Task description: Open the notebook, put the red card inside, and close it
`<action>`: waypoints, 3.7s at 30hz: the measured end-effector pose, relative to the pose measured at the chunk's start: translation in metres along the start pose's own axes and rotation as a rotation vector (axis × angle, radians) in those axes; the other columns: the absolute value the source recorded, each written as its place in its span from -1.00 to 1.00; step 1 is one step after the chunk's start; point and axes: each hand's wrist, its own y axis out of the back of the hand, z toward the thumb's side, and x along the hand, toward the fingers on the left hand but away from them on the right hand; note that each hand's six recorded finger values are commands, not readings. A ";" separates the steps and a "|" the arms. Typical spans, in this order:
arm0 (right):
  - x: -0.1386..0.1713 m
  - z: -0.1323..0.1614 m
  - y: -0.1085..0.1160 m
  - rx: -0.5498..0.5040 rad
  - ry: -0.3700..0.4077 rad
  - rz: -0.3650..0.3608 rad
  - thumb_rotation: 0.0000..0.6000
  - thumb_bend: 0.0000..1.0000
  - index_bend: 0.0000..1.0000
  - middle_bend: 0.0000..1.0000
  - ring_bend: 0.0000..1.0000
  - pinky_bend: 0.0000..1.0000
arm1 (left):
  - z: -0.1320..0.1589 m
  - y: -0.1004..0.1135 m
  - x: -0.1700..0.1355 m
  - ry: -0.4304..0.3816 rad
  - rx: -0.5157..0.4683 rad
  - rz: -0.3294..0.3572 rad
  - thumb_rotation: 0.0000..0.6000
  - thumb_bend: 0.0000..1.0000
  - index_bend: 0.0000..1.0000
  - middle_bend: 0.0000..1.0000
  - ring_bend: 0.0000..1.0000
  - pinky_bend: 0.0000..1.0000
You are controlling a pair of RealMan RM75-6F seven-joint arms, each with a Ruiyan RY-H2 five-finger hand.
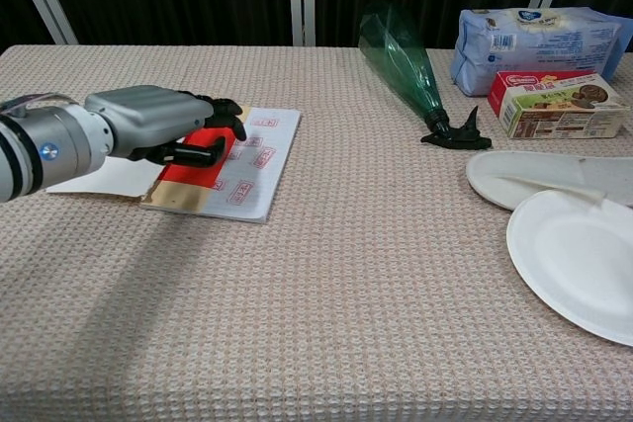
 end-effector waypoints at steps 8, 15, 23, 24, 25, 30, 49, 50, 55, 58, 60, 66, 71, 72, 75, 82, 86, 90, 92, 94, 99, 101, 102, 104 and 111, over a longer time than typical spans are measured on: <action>0.000 0.000 0.002 -0.003 0.005 -0.006 1.00 -0.66 -0.28 -0.46 -0.58 -0.46 | -0.028 -0.009 -0.026 0.057 -0.028 0.019 1.00 -0.30 -0.87 -1.00 -1.00 -0.90; -0.001 0.001 0.003 -0.001 0.013 -0.009 1.00 -0.66 -0.28 -0.46 -0.58 -0.46 | -0.041 -0.018 -0.045 0.087 -0.077 0.016 1.00 -0.38 -0.89 -1.00 -1.00 -0.91; 0.000 0.002 0.004 -0.002 0.015 -0.015 1.00 -0.66 -0.28 -0.47 -0.58 -0.46 | -0.048 -0.022 -0.053 0.100 -0.075 0.002 1.00 -0.40 -0.89 -1.00 -1.00 -0.91; 0.001 0.002 0.004 -0.003 0.015 -0.016 1.00 -0.66 -0.28 -0.47 -0.58 -0.46 | -0.050 -0.024 -0.052 0.106 -0.070 -0.002 1.00 -0.39 -0.89 -1.00 -1.00 -0.91; 0.001 0.001 0.005 -0.003 0.014 -0.017 1.00 -0.66 -0.28 -0.47 -0.58 -0.46 | -0.051 -0.025 -0.051 0.111 -0.064 -0.004 1.00 -0.39 -0.89 -1.00 -1.00 -0.91; 0.003 0.000 0.006 -0.004 0.011 -0.021 1.00 -0.66 -0.28 -0.47 -0.58 -0.46 | -0.059 -0.036 -0.045 0.147 -0.058 -0.026 1.00 -0.40 -0.89 -1.00 -1.00 -0.90; 0.003 0.001 0.006 0.001 0.008 -0.023 1.00 -0.66 -0.28 -0.47 -0.58 -0.46 | -0.078 -0.041 -0.029 0.225 -0.174 0.124 1.00 -0.59 -0.88 -1.00 -1.00 -0.90; 0.003 0.000 0.006 0.001 0.008 -0.024 1.00 -0.66 -0.28 -0.47 -0.58 -0.46 | -0.079 -0.040 -0.028 0.224 -0.178 0.140 1.00 -0.59 -0.88 -1.00 -1.00 -0.90; 0.004 0.001 0.008 0.003 0.008 -0.030 1.00 -0.66 -0.28 -0.48 -0.58 -0.46 | -0.074 -0.028 -0.030 0.198 -0.197 0.236 1.00 -0.60 -0.88 -1.00 -1.00 -0.90; 0.004 0.003 0.009 0.004 0.012 -0.031 1.00 -0.66 -0.28 -0.47 -0.58 -0.46 | -0.066 -0.018 -0.034 0.168 -0.202 0.278 1.00 -0.60 -0.88 -1.00 -1.00 -0.90; 0.004 0.003 0.009 0.005 0.014 -0.031 1.00 -0.66 -0.28 -0.47 -0.58 -0.46 | -0.060 -0.010 -0.037 0.148 -0.204 0.303 1.00 -0.60 -0.88 -1.00 -1.00 -0.90; 0.007 0.003 0.010 0.007 0.012 -0.035 1.00 -0.66 -0.28 -0.48 -0.58 -0.46 | -0.040 0.009 -0.048 0.086 -0.182 0.365 1.00 -0.60 -0.88 -1.00 -1.00 -0.90; 0.010 0.002 0.011 0.006 0.010 -0.038 1.00 -0.66 -0.28 -0.48 -0.58 -0.46 | -0.031 0.014 -0.053 0.068 -0.124 0.369 1.00 -0.61 -0.88 -1.00 -1.00 -0.90; 0.010 0.002 0.011 0.005 0.009 -0.039 1.00 -0.66 -0.28 -0.48 -0.58 -0.46 | -0.030 0.015 -0.053 0.065 -0.118 0.370 1.00 -0.60 -0.88 -1.00 -1.00 -0.90; 0.011 0.002 0.011 0.004 0.008 -0.040 1.00 -0.66 -0.28 -0.48 -0.58 -0.46 | -0.026 0.019 -0.054 0.055 -0.119 0.381 1.00 -0.61 -0.88 -1.00 -1.00 -0.90; 0.010 0.003 0.010 0.001 0.017 -0.038 1.00 -0.66 -0.28 -0.48 -0.58 -0.46 | -0.007 0.025 -0.044 0.008 -0.123 0.366 1.00 -0.61 -0.88 -1.00 -1.00 -0.90; 0.011 0.001 0.012 0.007 0.010 -0.034 1.00 -0.66 -0.28 -0.47 -0.58 -0.46 | -0.001 0.029 -0.040 0.004 -0.122 0.352 1.00 -0.64 -0.87 -1.00 -1.00 -0.90; 0.008 -0.002 0.016 0.029 0.003 -0.024 1.00 -0.66 -0.28 -0.48 -0.58 -0.46 | -0.015 0.035 -0.047 0.033 -0.152 0.323 1.00 -0.64 -0.85 -1.00 -1.00 -0.89; 0.005 -0.002 0.018 0.037 0.004 -0.021 1.00 -0.66 -0.28 -0.48 -0.58 -0.46 | -0.031 0.038 -0.055 0.066 -0.165 0.309 1.00 -0.63 -0.84 -1.00 -1.00 -0.89; 0.002 -0.002 0.019 0.041 0.006 -0.016 1.00 -0.66 -0.27 -0.49 -0.58 -0.46 | -0.053 0.041 -0.068 0.112 -0.173 0.298 1.00 -0.60 -0.83 -1.00 -1.00 -0.90; -0.004 -0.001 0.019 0.063 0.029 -0.004 1.00 -0.66 -0.48 -0.52 -0.61 -0.50 | -0.108 0.041 -0.115 0.250 -0.209 0.290 1.00 -0.59 -0.83 -1.00 -1.00 -0.90; -0.006 0.000 0.019 0.074 0.040 -0.003 1.00 -0.66 -0.56 -0.54 -0.66 -0.51 | -0.130 0.037 -0.142 0.313 -0.226 0.291 1.00 -0.58 -0.83 -1.00 -1.00 -0.90; -0.007 0.000 0.020 0.075 0.043 -0.005 1.00 -0.66 -0.58 -0.56 -0.67 -0.52 | -0.138 0.035 -0.154 0.337 -0.229 0.292 1.00 -0.58 -0.83 -1.00 -1.00 -0.90; -0.007 0.001 0.022 0.069 0.051 -0.016 1.00 -0.65 -0.59 -0.58 -0.69 -0.52 | -0.151 0.029 -0.182 0.379 -0.226 0.292 1.00 -0.59 -0.83 -1.00 -1.00 -0.90; -0.005 -0.001 0.026 0.050 0.058 -0.016 1.00 -0.64 -0.59 -0.59 -0.69 -0.52 | -0.164 0.010 -0.255 0.454 -0.219 0.321 1.00 -0.59 -0.83 -1.00 -1.00 -0.90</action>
